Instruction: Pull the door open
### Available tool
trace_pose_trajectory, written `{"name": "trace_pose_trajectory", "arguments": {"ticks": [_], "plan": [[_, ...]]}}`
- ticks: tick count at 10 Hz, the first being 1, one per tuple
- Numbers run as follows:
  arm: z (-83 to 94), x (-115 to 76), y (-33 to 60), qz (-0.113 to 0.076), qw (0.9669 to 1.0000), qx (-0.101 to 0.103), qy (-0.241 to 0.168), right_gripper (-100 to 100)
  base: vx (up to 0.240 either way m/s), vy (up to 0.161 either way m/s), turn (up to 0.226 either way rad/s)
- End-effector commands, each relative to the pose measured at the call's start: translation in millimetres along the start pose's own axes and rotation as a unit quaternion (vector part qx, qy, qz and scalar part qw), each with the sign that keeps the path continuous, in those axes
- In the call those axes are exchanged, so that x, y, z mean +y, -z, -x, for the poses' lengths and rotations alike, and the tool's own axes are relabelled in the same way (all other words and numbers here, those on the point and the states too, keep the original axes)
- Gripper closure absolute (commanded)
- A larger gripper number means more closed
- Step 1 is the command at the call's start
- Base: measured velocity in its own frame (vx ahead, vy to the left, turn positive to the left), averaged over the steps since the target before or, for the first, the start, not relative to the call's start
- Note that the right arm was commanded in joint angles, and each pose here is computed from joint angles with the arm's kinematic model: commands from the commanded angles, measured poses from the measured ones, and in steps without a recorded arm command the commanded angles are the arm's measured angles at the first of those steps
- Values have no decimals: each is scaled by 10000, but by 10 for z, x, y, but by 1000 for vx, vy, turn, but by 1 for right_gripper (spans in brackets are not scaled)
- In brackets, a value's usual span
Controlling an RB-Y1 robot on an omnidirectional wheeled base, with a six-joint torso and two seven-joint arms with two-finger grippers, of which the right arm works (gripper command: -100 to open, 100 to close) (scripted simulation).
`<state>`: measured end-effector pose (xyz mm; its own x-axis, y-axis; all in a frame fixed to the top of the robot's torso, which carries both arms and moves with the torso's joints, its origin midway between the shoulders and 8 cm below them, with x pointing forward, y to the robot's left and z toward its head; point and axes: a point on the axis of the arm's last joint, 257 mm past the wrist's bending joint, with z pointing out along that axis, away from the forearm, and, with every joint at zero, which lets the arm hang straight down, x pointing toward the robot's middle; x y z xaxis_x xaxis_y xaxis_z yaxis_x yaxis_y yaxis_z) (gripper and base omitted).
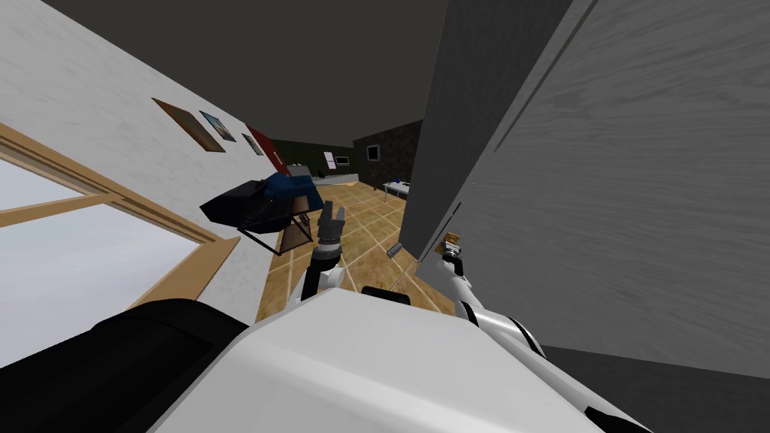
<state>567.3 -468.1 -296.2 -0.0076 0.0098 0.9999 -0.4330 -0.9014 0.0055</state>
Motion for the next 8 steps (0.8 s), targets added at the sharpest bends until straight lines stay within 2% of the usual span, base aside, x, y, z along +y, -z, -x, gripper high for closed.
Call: {"name": "trace_pose_trajectory", "arguments": {"ticks": [1,8], "plan": [[19,-85,15,-106,9999,-26,-14,100,-207,-39,100],[-1,-355,24,-516,9987,-44,-29,100,-223,-48,105]]}}
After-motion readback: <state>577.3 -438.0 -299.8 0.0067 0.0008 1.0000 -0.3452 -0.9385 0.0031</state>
